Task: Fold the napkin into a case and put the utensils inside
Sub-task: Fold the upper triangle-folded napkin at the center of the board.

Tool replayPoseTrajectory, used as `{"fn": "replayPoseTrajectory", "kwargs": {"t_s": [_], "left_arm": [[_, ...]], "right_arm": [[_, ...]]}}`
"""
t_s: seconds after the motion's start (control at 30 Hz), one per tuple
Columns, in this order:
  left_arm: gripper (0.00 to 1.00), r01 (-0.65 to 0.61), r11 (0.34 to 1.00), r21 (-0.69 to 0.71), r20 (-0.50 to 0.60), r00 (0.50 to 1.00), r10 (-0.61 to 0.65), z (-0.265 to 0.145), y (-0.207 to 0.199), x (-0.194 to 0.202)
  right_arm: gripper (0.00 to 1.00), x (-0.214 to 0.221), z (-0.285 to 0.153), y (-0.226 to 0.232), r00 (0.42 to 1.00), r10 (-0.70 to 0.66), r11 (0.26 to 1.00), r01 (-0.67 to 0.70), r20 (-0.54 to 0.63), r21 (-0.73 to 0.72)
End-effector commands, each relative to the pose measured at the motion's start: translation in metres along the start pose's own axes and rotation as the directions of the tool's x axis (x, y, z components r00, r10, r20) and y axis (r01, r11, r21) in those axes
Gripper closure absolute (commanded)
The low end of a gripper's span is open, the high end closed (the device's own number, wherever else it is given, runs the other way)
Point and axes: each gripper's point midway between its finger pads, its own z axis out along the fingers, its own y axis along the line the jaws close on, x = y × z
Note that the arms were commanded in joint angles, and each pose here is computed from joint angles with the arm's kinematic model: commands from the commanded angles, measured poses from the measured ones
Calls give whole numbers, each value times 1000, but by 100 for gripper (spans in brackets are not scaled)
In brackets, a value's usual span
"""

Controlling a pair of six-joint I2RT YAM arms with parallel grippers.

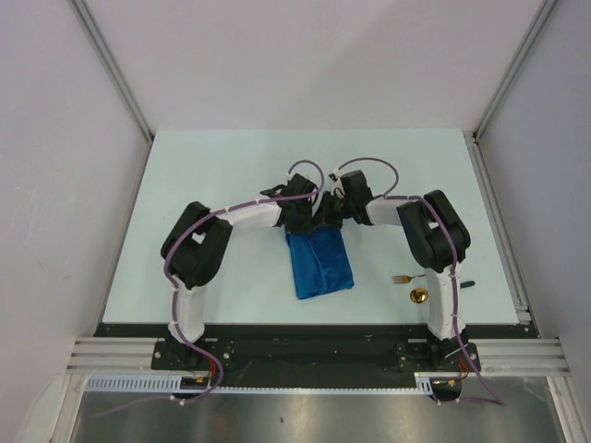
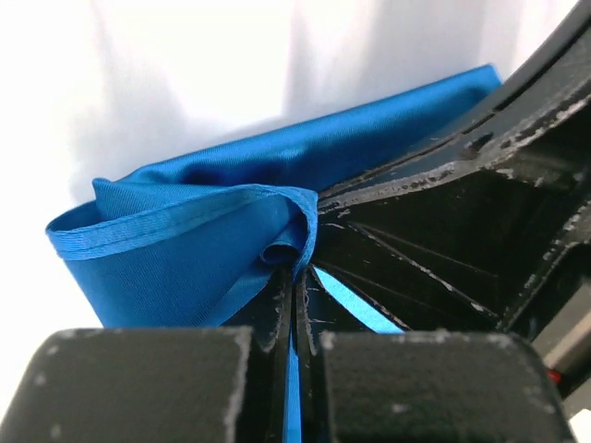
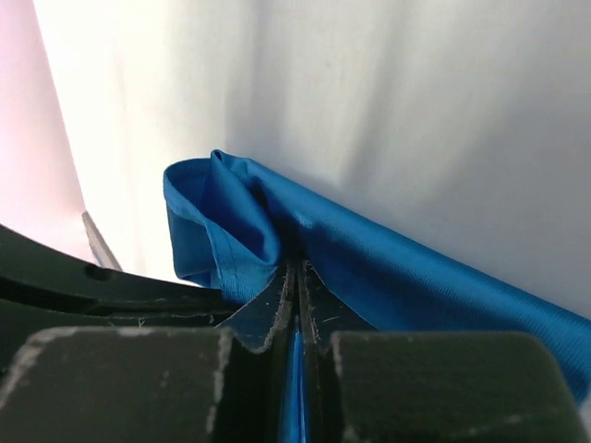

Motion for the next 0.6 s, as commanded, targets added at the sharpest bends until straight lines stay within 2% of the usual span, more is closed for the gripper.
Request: {"fn": "replayPoseTrajectory", "kwargs": {"t_s": [0.0,0.13,0.27,0.33,0.4,0.43,0.57], "left_arm": [[100,-12,999,51,15,1000,12,5,-17,-6],[100,-11,998,56,22,1000,10,2,-18,-8],[100,-6,997,76,7,1000,6,0,-22,-5],[100,1,997,72,-3,1000,-1,3,-20,-2],[100,9,996,84,-13,1000,-8,4,-22,0],[100,14,996,83,-18,1000,-12,4,-22,1],[98,30,995,100,-31,999,-27,4,-26,3]], "right_arm": [[91,-31,-33,21,996,-55,998,53,70,36],[82,-28,-66,22,994,-77,990,67,75,124],[72,-3,-96,33,992,-104,988,96,64,120],[68,24,-98,31,995,-93,992,90,23,87],[59,52,-100,35,993,-114,991,114,-8,63],[51,61,-100,35,992,-124,990,125,-12,65],[41,88,-93,39,987,-160,986,161,-21,41]]}}
